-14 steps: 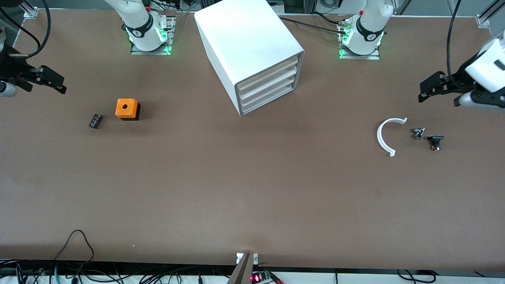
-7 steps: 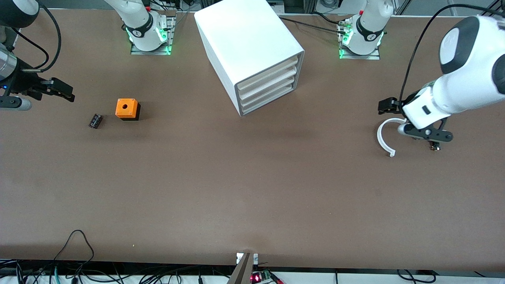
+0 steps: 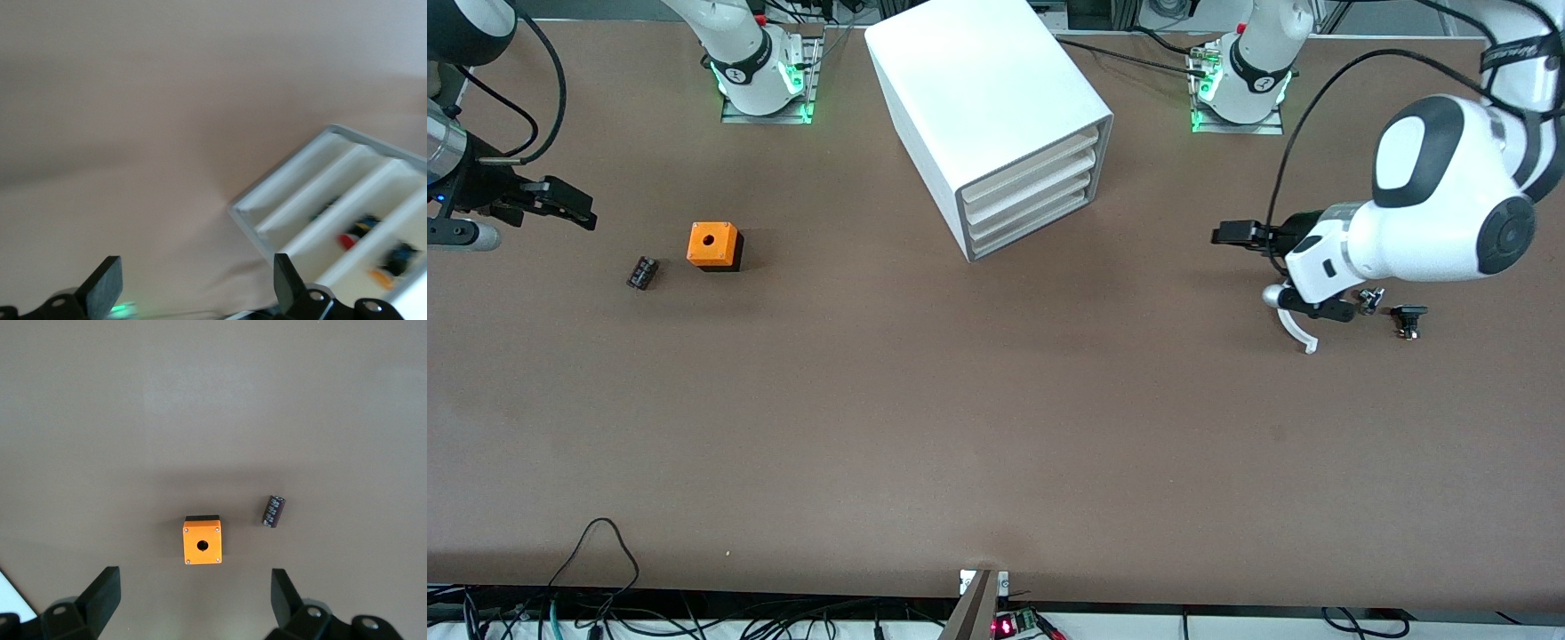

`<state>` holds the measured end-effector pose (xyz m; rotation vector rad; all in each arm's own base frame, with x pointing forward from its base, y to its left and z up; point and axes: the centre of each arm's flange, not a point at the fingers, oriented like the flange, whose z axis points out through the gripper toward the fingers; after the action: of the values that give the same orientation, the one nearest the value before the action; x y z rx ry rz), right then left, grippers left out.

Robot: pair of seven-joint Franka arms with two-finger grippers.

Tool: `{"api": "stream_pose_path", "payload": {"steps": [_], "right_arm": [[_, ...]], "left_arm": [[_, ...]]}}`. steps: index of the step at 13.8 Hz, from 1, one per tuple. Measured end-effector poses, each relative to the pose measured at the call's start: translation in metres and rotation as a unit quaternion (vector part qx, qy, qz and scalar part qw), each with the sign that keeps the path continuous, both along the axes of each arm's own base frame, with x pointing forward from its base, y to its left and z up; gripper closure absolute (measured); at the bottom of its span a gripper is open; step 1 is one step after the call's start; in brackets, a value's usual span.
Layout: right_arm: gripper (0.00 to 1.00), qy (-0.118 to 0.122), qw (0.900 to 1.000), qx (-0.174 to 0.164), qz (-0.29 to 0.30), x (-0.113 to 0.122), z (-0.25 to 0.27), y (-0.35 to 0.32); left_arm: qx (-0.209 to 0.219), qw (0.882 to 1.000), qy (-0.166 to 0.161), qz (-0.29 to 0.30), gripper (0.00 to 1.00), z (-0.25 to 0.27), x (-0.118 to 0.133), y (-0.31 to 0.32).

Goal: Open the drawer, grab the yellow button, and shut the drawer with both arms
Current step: 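Move the left gripper toward the cabinet's drawer handle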

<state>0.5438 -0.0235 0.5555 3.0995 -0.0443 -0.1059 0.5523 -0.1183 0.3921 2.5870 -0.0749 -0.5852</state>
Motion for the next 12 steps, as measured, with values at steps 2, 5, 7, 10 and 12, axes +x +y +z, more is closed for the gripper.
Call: {"api": "stream_pose_path", "payload": {"steps": [2,5,7,10,12], "right_arm": [[0.0,0.0,1.0,0.0,0.001,0.0,0.0,0.001],[0.0,-0.001,1.0,0.001,0.016,0.001,0.001,0.018],[0.0,-0.003,1.0,0.001,0.025,0.001,0.003,0.028],[0.0,-0.001,1.0,0.001,0.026,0.001,0.003,0.029],[0.0,0.007,1.0,0.005,0.024,-0.001,0.001,0.029]], "left_arm": [[-0.06,0.998,0.02,0.013,0.0,-0.037,-0.013,-0.013],[-0.14,0.989,0.039,-0.009,0.0,-0.07,-0.039,-0.046],[-0.18,0.982,0.062,-0.015,0.0,-0.085,-0.061,-0.075],[-0.228,0.968,0.099,-0.012,0.03,-0.105,-0.095,-0.11],[-0.244,0.964,0.107,-0.01,0.04,-0.114,-0.108,-0.117]]}}
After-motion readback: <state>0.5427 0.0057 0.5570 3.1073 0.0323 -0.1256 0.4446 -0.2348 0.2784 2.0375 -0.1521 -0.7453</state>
